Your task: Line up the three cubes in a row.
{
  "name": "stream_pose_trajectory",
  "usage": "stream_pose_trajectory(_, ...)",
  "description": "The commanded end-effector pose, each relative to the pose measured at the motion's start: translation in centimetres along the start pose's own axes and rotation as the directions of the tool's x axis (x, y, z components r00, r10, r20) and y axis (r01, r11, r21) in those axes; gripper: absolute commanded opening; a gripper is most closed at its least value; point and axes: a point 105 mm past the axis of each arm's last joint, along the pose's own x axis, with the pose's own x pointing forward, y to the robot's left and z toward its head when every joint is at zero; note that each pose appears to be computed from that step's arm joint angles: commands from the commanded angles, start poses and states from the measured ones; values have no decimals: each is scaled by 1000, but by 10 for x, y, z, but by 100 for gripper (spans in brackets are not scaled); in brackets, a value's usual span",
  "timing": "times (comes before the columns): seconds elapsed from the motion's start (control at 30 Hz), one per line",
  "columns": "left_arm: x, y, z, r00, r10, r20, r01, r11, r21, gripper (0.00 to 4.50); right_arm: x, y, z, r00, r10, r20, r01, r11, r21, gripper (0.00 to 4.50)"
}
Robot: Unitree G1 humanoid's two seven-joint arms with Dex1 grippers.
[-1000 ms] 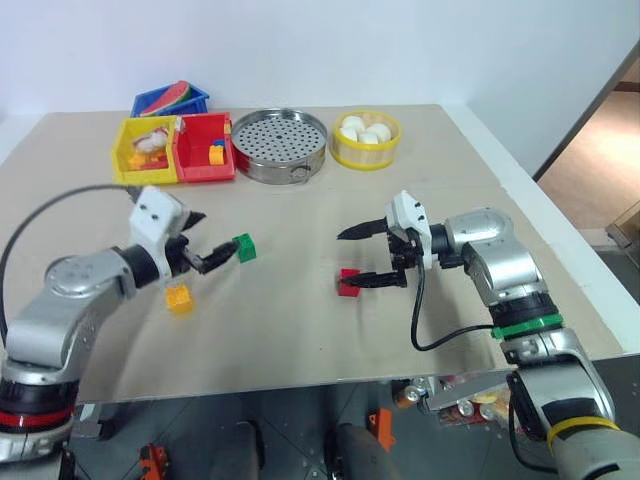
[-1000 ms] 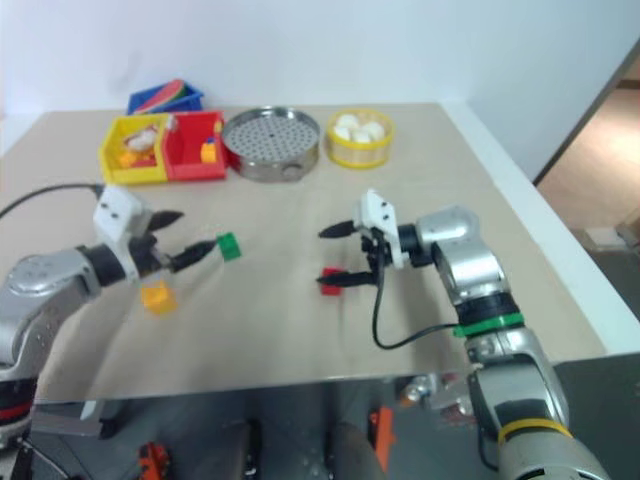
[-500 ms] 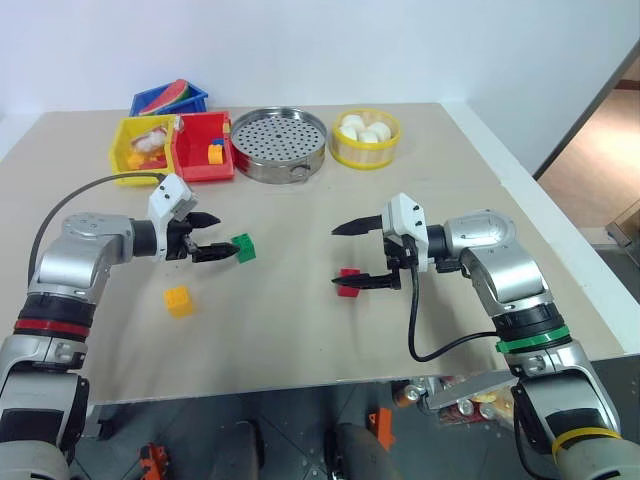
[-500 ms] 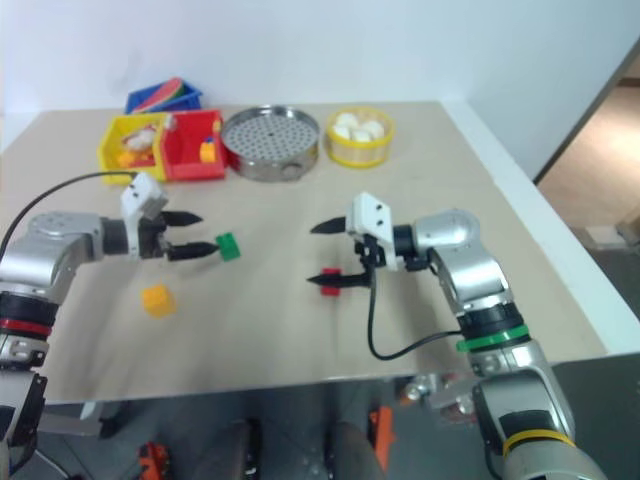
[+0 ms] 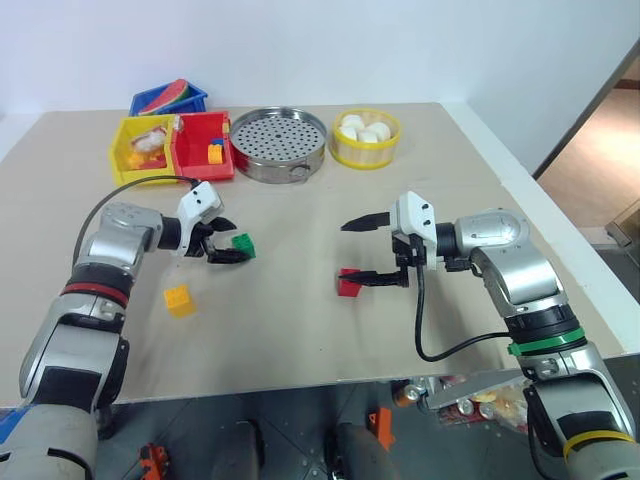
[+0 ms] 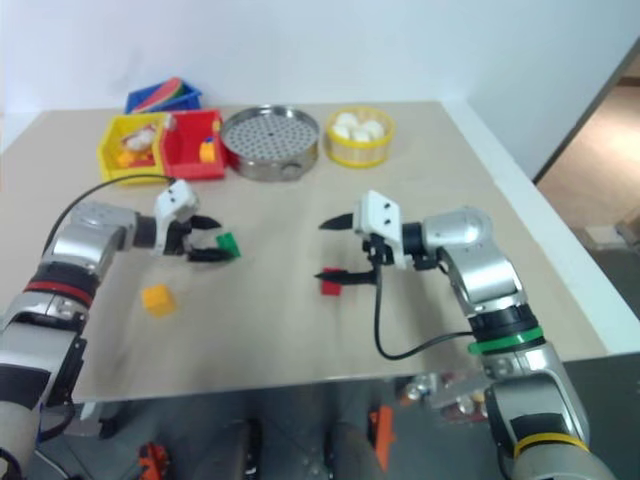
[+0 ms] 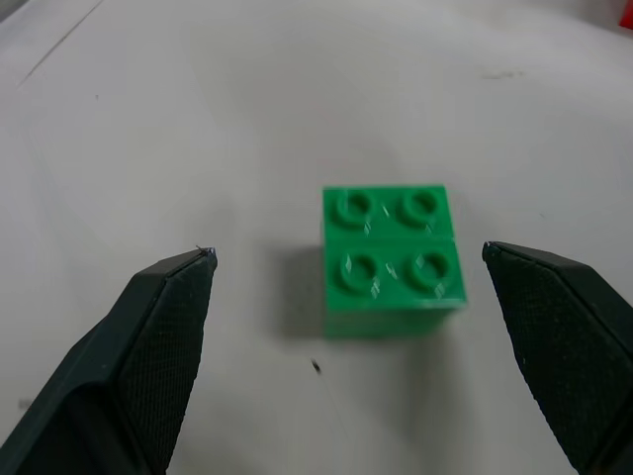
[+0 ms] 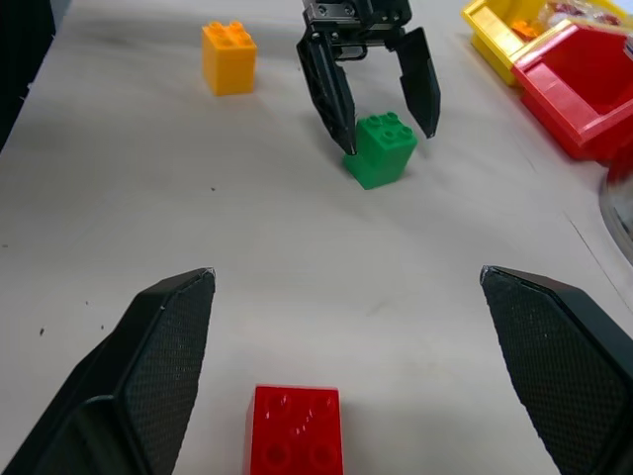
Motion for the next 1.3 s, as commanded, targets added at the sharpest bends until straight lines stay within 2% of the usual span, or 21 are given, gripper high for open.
stream_pose_trajectory(0.03,0,1,7,1000,-23,-12,24,999,31,394,-8,-5,12,999,-31,24,32,998,-49,450)
stream_pose_trajectory(0.07,1,1,6,999,-26,-21,26,999,35,377,-8,-5,11,999,-32,22,33,998,-48,450)
stream_pose_trajectory(0.3,4,2,9,1000,-18,-9,18,999,47,133,-8,-5,10,999,-35,18,35,998,-48,450)
stream_pose_trajectory(0.57,1,-6,24,998,-60,9,57,981,184,133,-7,-6,15,998,-37,50,38,999,-27,450)
stream_pose_trajectory(0.8,12,-63,42,968,-248,-38,246,905,346,133,-8,1,19,996,-12,86,11,1000,19,450)
stream_pose_trajectory(0.87,16,-74,42,964,-261,-48,261,897,356,133,-8,3,19,996,-3,90,-1,999,34,450)
stream_pose_trajectory(1.0,31,-97,38,959,-278,-60,281,889,362,133,-10,13,21,991,41,129,-64,982,181,450)
stream_pose_trajectory(1.3,43,-106,34,961,-270,-61,275,902,332,133,-11,13,14,994,24,108,-48,973,226,450)
